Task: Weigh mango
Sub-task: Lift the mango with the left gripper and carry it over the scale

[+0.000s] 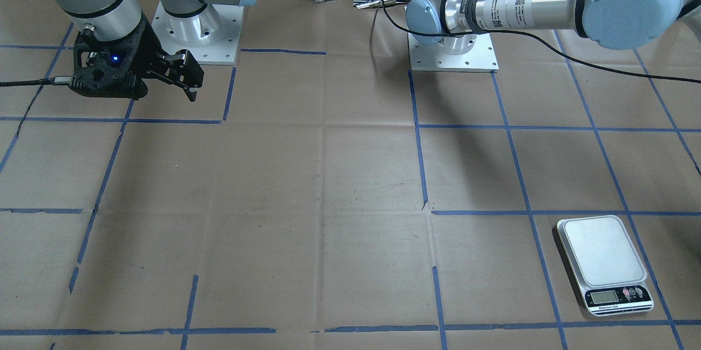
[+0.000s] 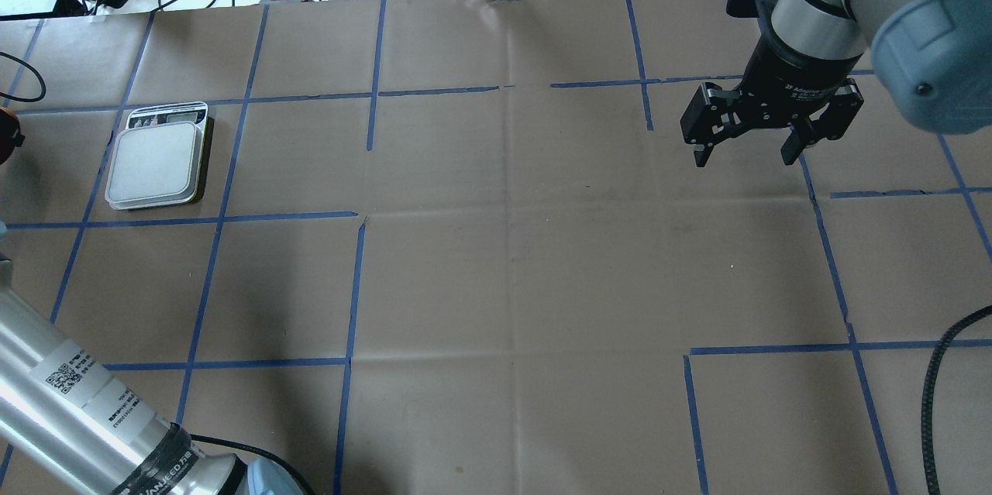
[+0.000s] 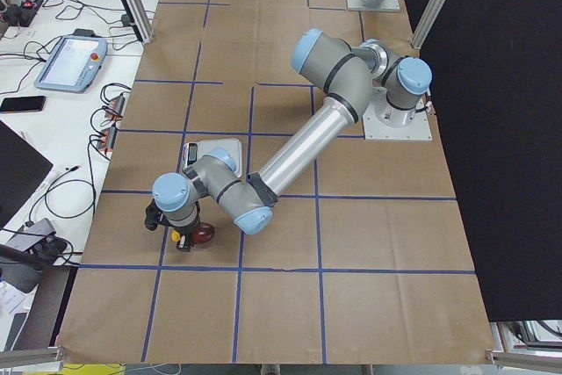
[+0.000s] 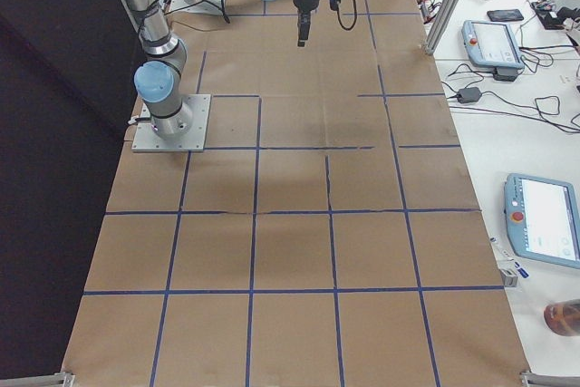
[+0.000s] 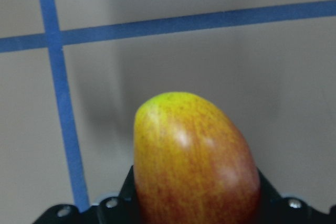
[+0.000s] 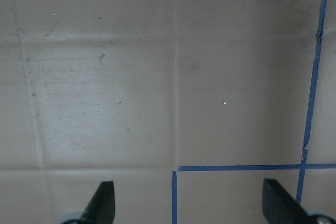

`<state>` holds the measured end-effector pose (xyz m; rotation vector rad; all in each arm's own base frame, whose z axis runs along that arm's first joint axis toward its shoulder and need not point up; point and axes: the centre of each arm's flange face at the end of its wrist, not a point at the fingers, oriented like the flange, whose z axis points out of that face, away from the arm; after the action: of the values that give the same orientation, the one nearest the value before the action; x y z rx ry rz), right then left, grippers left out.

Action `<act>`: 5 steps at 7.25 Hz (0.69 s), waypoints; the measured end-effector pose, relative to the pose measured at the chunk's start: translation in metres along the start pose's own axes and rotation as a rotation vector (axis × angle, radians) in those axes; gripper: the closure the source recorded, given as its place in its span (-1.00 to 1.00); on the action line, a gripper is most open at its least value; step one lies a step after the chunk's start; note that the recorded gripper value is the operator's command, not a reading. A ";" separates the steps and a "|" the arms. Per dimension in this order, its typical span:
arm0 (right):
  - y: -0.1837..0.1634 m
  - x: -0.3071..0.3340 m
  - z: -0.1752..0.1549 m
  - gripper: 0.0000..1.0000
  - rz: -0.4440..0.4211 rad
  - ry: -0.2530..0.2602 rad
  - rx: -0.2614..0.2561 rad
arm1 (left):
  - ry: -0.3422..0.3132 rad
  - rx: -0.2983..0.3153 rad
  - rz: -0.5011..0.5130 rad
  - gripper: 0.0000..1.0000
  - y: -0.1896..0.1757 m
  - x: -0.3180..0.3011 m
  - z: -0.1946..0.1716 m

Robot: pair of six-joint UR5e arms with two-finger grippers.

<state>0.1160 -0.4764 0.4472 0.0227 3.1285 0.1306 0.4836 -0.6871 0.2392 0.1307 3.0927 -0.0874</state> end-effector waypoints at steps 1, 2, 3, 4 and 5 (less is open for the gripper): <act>0.000 0.000 0.000 -1.00 0.000 0.000 0.000 | 0.011 -0.009 -0.025 -0.09 -0.006 0.024 -0.023; 0.000 0.000 0.000 -1.00 0.000 0.000 0.000 | 0.027 -0.024 -0.058 -0.08 -0.017 0.065 -0.037; 0.000 0.000 0.000 -1.00 0.000 0.000 0.000 | 0.045 -0.042 -0.101 -0.08 -0.025 0.113 -0.046; 0.000 0.000 0.000 -1.00 0.000 0.000 0.000 | 0.061 -0.062 -0.149 -0.08 -0.026 0.160 -0.049; 0.000 0.000 0.000 -1.00 0.000 0.000 0.000 | 0.071 -0.082 -0.194 -0.09 -0.024 0.202 -0.043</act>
<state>0.1160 -0.4764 0.4472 0.0227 3.1285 0.1306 0.2784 -0.6918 0.2734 -0.1732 3.1651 0.0379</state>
